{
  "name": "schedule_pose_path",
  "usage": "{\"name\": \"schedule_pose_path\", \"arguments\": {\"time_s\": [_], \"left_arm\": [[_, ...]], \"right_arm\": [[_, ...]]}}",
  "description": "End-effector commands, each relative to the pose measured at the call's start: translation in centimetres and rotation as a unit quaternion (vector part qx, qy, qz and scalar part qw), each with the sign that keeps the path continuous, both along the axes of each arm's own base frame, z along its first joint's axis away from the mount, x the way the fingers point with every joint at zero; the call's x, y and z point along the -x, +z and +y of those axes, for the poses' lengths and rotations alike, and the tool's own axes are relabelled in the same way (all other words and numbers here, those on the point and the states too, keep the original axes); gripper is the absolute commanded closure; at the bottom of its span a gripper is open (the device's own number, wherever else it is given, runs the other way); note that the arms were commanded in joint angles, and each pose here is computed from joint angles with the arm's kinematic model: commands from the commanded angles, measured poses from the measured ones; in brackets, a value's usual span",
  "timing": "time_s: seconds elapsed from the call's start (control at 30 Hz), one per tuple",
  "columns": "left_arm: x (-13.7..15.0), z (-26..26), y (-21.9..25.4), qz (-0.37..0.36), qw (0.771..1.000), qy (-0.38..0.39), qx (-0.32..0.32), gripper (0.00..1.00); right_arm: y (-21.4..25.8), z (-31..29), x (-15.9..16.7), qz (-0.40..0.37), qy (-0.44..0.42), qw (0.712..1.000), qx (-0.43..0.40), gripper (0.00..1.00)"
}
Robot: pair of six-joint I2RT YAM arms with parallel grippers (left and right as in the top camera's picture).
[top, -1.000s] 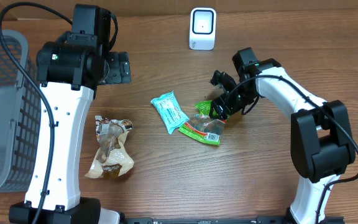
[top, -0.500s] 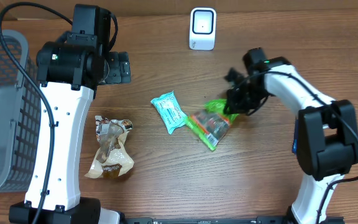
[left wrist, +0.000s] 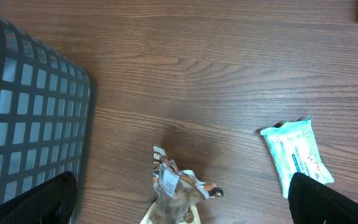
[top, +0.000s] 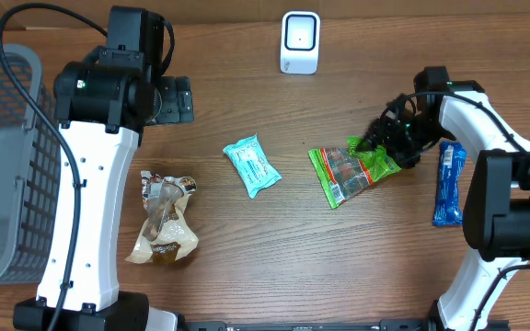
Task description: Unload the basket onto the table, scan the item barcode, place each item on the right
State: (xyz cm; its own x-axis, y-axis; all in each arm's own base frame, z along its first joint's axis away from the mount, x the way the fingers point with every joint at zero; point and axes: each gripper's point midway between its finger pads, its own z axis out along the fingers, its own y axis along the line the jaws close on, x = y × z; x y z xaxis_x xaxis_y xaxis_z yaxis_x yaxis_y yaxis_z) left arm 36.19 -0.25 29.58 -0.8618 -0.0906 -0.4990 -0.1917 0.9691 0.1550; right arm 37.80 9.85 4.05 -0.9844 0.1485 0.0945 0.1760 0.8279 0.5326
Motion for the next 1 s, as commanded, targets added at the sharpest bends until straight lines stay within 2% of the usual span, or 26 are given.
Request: {"name": "schedule_pose_path", "arguments": {"time_s": [0.0, 0.13, 0.37, 0.5, 0.57, 0.7, 0.77, 0.87, 0.97], "left_arm": [[0.2, 0.4, 1.3, -0.018, 1.000, -0.001, -0.007, 0.00], [0.2, 0.4, 1.3, -0.018, 1.000, -0.001, -0.007, 0.00], [0.2, 0.4, 1.3, -0.018, 1.000, -0.001, -0.007, 0.01], [0.2, 0.4, 1.3, -0.018, 1.000, -0.001, -0.007, 0.00], [0.2, 0.4, 1.3, -0.018, 1.000, -0.001, -0.007, 0.00], [0.2, 0.4, 1.3, -0.018, 1.000, -0.001, -0.007, 0.00], [0.2, 0.4, 1.3, -0.018, 1.000, -0.001, -0.007, 0.00], [0.2, 0.4, 1.3, -0.018, 1.000, -0.001, -0.007, 0.00], [0.2, 0.4, 1.3, -0.018, 1.000, -0.001, -0.007, 0.00]], "right_arm": [[0.1, 0.5, -1.3, -0.054, 0.042, 0.998, -0.009, 0.05], [-0.2, 1.3, -0.7, -0.074, 0.096, 0.993, -0.009, 0.05], [-2.8, 2.5, 3.6, -0.022, 0.145, 0.989, -0.005, 0.08], [-4.6, 2.8, 4.9, -0.015, 0.150, 0.989, -0.006, 0.15], [-5.3, 2.8, 5.4, -0.011, 0.145, 0.989, -0.006, 0.28], [-6.0, 2.6, 5.6, -0.001, 0.119, 0.993, -0.004, 0.69], [-5.9, 2.8, 5.3, 0.001, 0.107, 0.994, -0.008, 0.83], [-5.3, 3.6, 5.1, -0.002, 0.100, 0.994, -0.038, 0.96], [-4.3, 4.7, 4.9, -0.007, 0.098, 0.992, -0.077, 0.96]]}}
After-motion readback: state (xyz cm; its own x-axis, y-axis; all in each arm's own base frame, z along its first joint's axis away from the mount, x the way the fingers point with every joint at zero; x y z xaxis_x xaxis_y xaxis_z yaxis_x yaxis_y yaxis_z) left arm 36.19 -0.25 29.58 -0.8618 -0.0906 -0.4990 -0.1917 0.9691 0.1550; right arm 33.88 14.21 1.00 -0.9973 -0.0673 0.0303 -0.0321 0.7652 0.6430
